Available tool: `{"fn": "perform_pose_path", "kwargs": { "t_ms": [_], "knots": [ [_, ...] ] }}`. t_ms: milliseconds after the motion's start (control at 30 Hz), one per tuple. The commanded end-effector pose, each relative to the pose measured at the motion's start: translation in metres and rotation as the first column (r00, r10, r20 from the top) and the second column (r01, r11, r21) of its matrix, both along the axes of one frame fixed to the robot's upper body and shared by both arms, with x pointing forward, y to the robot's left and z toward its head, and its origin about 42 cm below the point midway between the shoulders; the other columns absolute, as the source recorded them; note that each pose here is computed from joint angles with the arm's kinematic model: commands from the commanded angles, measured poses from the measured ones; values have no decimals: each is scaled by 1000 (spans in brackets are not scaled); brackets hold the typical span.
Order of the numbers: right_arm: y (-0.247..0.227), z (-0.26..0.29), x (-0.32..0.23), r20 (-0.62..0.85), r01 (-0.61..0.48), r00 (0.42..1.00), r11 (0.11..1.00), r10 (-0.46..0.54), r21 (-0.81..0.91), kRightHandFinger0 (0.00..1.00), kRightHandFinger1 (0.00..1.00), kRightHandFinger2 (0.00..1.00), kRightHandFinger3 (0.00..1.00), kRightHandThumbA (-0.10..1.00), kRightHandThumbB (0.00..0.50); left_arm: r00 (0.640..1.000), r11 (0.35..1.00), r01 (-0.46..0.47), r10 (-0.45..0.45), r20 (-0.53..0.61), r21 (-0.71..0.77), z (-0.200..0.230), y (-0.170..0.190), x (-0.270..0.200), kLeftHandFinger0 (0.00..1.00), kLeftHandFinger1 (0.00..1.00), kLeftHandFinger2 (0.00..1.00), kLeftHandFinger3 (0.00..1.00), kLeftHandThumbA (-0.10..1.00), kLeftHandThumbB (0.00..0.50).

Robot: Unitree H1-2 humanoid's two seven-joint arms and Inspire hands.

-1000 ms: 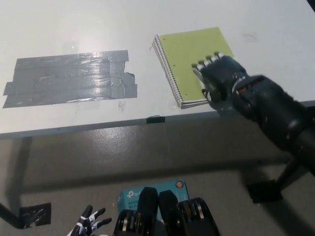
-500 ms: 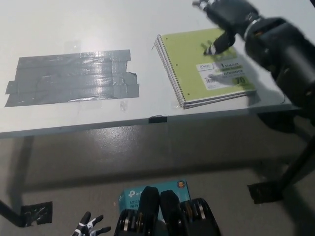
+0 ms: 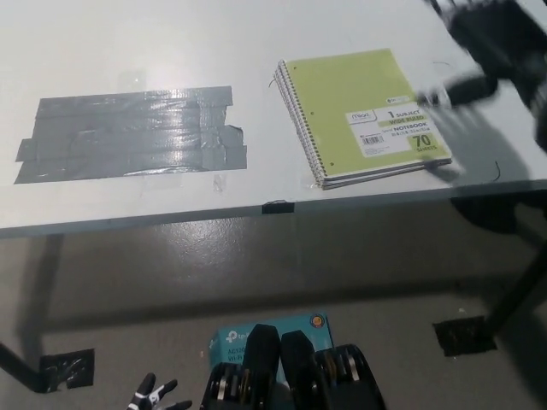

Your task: The robot uses its right hand to align two notebooks stacked together until they are fully overlapped

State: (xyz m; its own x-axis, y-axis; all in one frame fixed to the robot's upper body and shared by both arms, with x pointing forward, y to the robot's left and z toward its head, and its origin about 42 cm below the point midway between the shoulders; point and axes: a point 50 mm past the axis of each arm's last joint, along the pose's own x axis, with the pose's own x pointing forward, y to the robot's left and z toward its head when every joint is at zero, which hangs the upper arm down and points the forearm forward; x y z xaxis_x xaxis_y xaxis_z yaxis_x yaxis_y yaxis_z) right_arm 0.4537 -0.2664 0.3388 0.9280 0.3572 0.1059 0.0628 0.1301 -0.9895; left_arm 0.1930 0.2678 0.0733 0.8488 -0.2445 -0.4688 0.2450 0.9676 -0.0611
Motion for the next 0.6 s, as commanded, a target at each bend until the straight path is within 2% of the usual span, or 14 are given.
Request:
{"fn": "perform_pose_path", "kwargs": {
  "t_ms": [0, 33, 133, 233, 333, 367, 467, 500, 567],
  "knots": [
    [-101, -10, -137, 2, 146, 988, 950, -153, 274, 1000, 1000, 1000, 1000, 1000, 268, 999, 999, -47, 47, 20, -10, 1, 10, -8, 603, 709, 899, 1000, 1000, 500],
    [-105, -21, -144, -24, 164, 986, 943, -164, 290, 1000, 1000, 1000, 1000, 1000, 257, 998, 999, -53, 53, 29, -4, 1, 11, -9, 593, 687, 887, 1000, 1000, 500],
    [-117, -73, -175, -117, 251, 967, 903, -224, 347, 1000, 1000, 1000, 1000, 1000, 258, 997, 997, -71, 70, 41, 21, 2, 14, -10, 604, 724, 917, 1000, 1000, 500],
    [-119, -85, -180, -137, 265, 964, 888, -229, 376, 1000, 1000, 1000, 1000, 1000, 251, 996, 996, -77, 75, 52, 42, 2, 15, -10, 605, 715, 915, 1000, 1000, 500],
    [-121, -117, -197, -165, 303, 953, 844, -256, 442, 1000, 1000, 1000, 1000, 1000, 204, 992, 994, -105, 102, 70, 32, 2, 18, -7, 714, 712, 936, 1000, 1000, 500],
    [-120, -122, -199, -169, 308, 951, 840, -259, 446, 1000, 1000, 1000, 1000, 1000, 213, 991, 993, -118, 116, 70, 20, 2, 19, -8, 722, 704, 926, 1000, 1000, 500],
    [-117, -144, -205, -172, 321, 947, 828, -272, 459, 1000, 1000, 1000, 1000, 1000, 195, 987, 989, -144, 142, 70, 15, 1, 20, -13, 643, 679, 912, 1000, 1000, 500],
    [-114, -164, -210, -216, 342, 939, 794, -268, 503, 1000, 1000, 1000, 1000, 1000, 193, 988, 989, -142, 139, 70, 44, 1, 21, -14, 693, 699, 897, 1000, 1000, 500],
    [-111, -181, -210, -237, 354, 934, 787, -268, 505, 1000, 1000, 1000, 1000, 1000, 197, 987, 989, -144, 141, 72, 38, 1, 21, -11, 716, 733, 905, 1000, 1000, 500]
  ]
}}
